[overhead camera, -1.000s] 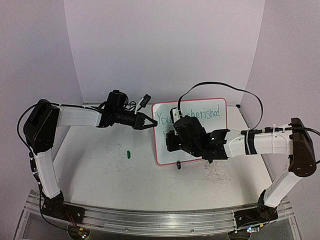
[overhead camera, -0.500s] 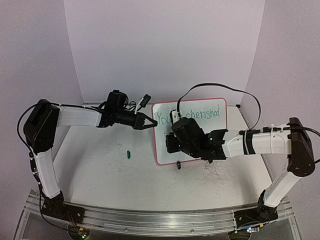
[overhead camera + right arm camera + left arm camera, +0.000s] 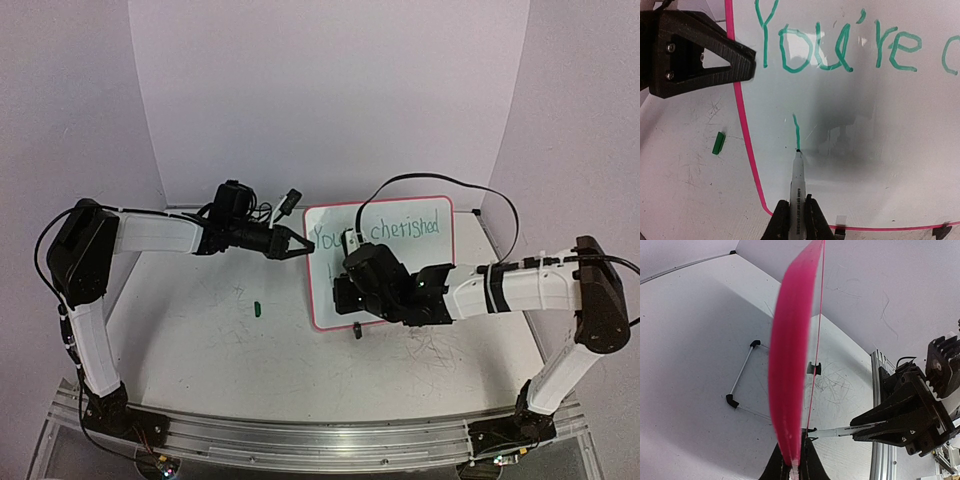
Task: Write a sentence on the whiteboard
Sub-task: Pick up the sentence from the whiteboard.
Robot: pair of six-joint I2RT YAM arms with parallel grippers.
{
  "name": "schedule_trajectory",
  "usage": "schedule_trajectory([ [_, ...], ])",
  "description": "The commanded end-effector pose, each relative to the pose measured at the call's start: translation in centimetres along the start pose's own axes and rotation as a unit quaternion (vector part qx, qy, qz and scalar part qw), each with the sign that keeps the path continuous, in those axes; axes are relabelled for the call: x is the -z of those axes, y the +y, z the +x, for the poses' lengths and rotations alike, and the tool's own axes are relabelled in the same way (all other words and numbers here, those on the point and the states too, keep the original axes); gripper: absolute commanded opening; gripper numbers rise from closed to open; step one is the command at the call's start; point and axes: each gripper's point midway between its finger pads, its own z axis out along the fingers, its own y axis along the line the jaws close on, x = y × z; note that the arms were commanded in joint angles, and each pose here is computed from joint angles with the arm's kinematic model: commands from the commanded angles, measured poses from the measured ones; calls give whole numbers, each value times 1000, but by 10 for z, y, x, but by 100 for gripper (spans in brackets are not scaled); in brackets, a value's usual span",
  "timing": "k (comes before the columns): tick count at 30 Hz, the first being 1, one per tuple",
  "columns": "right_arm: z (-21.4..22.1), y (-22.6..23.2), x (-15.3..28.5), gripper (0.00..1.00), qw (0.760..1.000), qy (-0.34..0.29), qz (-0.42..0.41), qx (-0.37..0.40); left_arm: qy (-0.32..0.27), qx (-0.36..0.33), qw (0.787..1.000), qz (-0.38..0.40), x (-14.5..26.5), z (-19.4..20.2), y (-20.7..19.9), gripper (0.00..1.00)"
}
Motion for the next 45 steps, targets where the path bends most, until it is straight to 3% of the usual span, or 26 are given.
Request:
schedule_trajectory([
  [1,24,-10,-9,0,1000,27,16,2,-8,-33,999,-32,5,-9,4,0],
  [7,28,-15,-8,0,999,30,25,3,-9,-33,999,-32,5,-9,4,0],
  [12,7,-23,7,0,999,-1,42,-3,-9,-34,999,-33,5,-9,4,0],
  [17,-17,-5,19,0,1000,-27,-5,-3,-8,-33,999,-32,5,-9,4,0],
  [31,-30,18,10,0,998,-38,-41,10,-7,-33,999,-33,5,-8,4,0],
  [45,-22,5,-3,0,999,-32,8,10,-7,-33,999,-32,5,-8,4,0],
])
